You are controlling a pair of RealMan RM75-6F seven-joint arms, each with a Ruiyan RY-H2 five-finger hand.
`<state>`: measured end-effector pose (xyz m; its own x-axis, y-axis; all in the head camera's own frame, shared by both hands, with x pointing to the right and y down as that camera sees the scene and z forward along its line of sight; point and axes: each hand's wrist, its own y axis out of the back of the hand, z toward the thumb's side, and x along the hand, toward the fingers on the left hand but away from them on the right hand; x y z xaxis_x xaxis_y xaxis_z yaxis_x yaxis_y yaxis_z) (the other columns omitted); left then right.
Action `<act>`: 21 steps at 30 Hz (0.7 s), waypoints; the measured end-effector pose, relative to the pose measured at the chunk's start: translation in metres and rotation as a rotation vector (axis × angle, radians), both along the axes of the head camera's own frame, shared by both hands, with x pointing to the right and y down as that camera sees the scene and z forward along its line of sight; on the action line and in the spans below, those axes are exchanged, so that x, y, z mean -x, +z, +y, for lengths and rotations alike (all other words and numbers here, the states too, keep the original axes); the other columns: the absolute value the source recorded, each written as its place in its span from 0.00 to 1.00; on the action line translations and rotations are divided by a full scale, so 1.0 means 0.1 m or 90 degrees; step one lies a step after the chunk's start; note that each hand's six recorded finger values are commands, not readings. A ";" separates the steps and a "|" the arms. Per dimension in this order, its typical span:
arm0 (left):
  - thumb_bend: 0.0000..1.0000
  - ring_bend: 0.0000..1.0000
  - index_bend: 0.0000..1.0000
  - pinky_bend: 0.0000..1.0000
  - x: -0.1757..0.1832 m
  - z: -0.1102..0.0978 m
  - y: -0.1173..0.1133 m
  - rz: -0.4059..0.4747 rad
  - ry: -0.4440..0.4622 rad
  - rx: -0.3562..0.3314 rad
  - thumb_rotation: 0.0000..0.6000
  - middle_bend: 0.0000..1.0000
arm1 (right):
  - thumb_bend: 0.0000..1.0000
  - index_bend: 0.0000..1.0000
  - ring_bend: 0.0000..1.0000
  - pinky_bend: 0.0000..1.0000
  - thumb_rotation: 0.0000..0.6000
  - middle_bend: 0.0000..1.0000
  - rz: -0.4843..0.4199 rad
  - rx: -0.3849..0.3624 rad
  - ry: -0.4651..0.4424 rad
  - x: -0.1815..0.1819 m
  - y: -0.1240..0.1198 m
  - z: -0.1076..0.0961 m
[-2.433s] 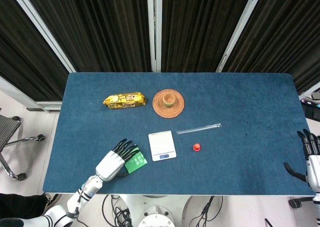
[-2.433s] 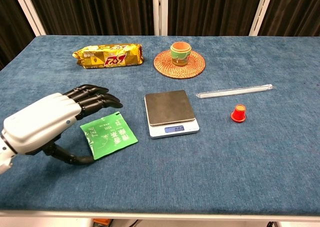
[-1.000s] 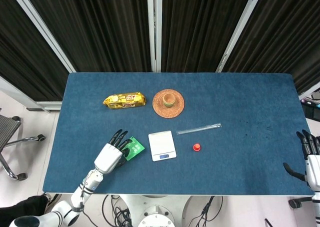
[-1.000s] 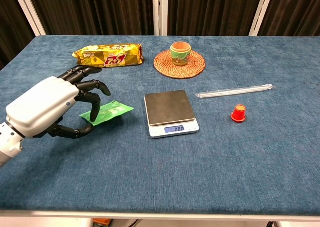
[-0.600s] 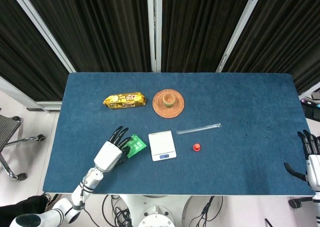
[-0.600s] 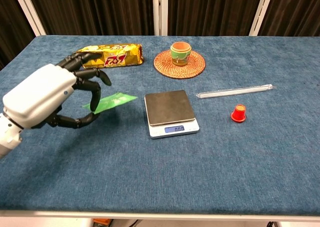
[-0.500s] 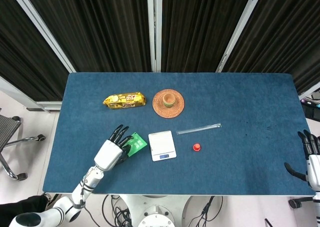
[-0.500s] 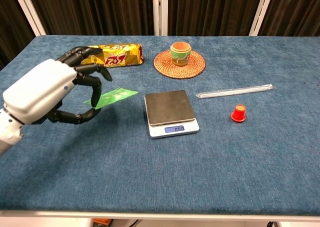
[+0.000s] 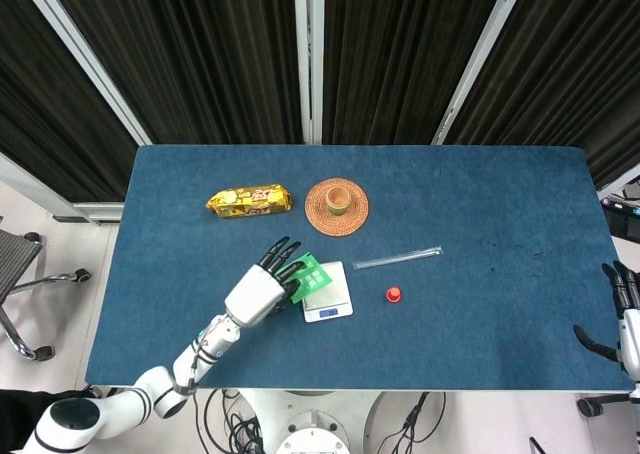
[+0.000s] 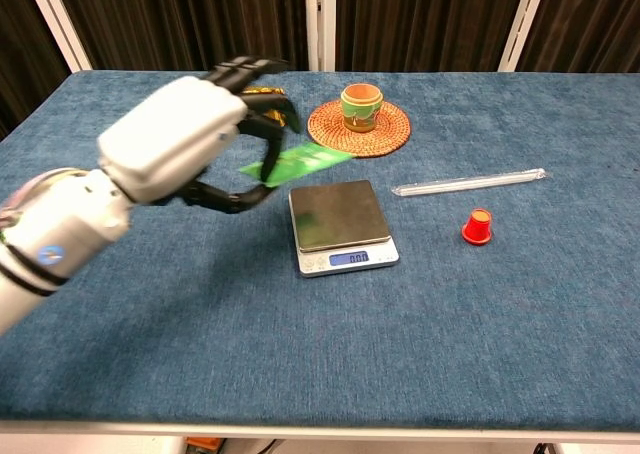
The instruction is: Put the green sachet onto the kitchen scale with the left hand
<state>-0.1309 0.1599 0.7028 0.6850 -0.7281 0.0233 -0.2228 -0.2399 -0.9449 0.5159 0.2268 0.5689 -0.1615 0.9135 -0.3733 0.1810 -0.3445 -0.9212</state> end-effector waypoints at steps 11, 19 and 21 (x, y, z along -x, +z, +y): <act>0.35 0.00 0.65 0.00 -0.37 0.05 0.15 -0.007 0.044 0.012 1.00 0.30 | 0.12 0.00 0.00 0.00 1.00 0.00 0.000 -0.011 0.014 -0.11 -0.07 -0.01; 0.34 0.00 0.61 0.00 -0.39 0.08 0.27 -0.016 0.051 0.032 1.00 0.30 | 0.12 0.00 0.00 0.00 1.00 0.00 -0.001 -0.014 0.018 -0.14 -0.08 -0.01; 0.30 0.00 0.55 0.00 -0.38 0.10 0.30 -0.013 0.054 0.039 1.00 0.29 | 0.12 0.00 0.00 0.00 1.00 0.00 -0.001 -0.010 0.020 -0.15 -0.06 -0.01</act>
